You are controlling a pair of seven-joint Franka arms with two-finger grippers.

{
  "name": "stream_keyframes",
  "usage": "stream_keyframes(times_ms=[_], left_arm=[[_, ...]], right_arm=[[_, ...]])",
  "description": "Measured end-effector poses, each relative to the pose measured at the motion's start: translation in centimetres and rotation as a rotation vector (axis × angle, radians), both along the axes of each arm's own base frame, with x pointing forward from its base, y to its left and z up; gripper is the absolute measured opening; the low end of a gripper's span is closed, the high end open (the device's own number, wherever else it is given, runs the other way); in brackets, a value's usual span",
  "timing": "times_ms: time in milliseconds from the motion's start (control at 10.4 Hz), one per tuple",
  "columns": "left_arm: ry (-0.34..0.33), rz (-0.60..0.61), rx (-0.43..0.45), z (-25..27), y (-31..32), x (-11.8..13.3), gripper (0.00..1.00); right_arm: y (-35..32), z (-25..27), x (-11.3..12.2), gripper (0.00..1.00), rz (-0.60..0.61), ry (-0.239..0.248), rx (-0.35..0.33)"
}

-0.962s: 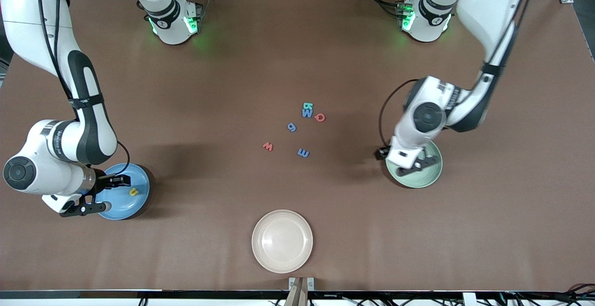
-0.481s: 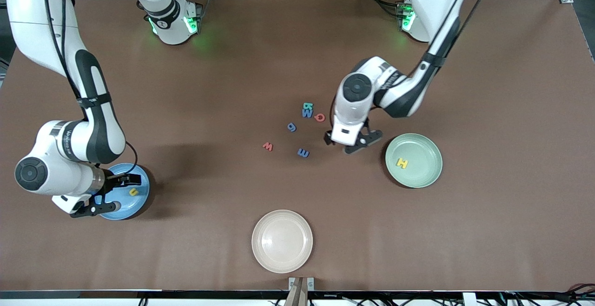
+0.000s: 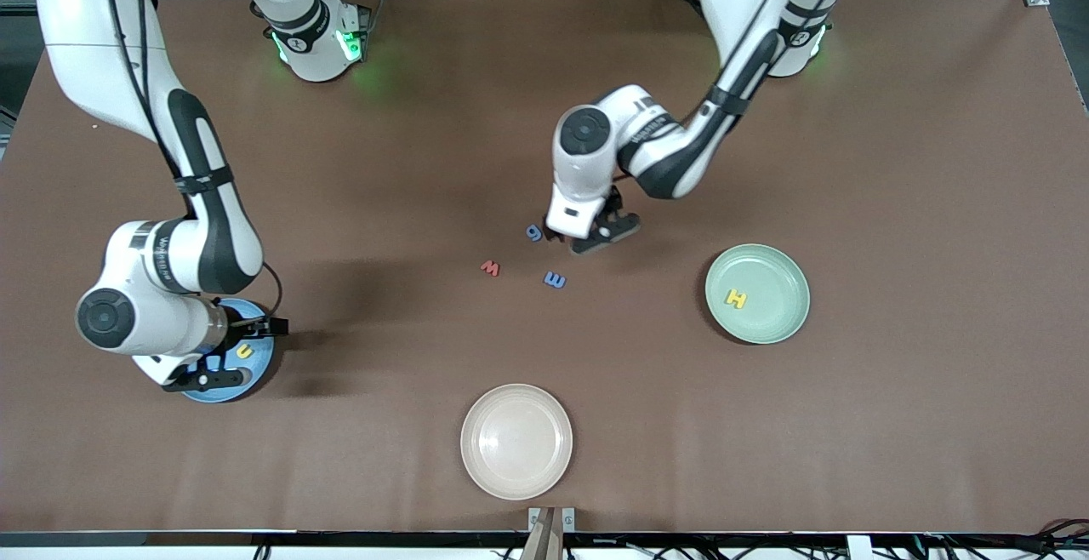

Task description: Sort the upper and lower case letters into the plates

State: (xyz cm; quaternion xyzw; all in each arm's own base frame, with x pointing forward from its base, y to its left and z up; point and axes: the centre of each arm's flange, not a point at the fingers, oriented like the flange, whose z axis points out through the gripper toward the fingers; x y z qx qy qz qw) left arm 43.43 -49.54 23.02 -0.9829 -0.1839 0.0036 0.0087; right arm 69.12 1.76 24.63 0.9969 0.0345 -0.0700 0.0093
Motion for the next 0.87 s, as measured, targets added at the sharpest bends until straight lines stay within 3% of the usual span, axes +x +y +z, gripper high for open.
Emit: stream_keyframes(times_ms=[192, 481, 866], left_arm=[[0.002, -0.138, -0.002, -0.2, -2.0, -2.1, 1.00], [0.021, -0.356, 0.006, -1.4, -2.2, -2.6, 1.00], [0.064, -0.417, 0.027, -4.4, -2.6, -4.1, 1.00]], right_arm=[[-0.1, 0.1, -0.1, 1.00, -0.009, 0.000, -0.002], [-0.5, -0.2, -0.8, 1.00, -0.016, 0.014, -0.003], [-0.5, -0.7, -1.2, 1.00, -0.019, 0.027, -0.003]])
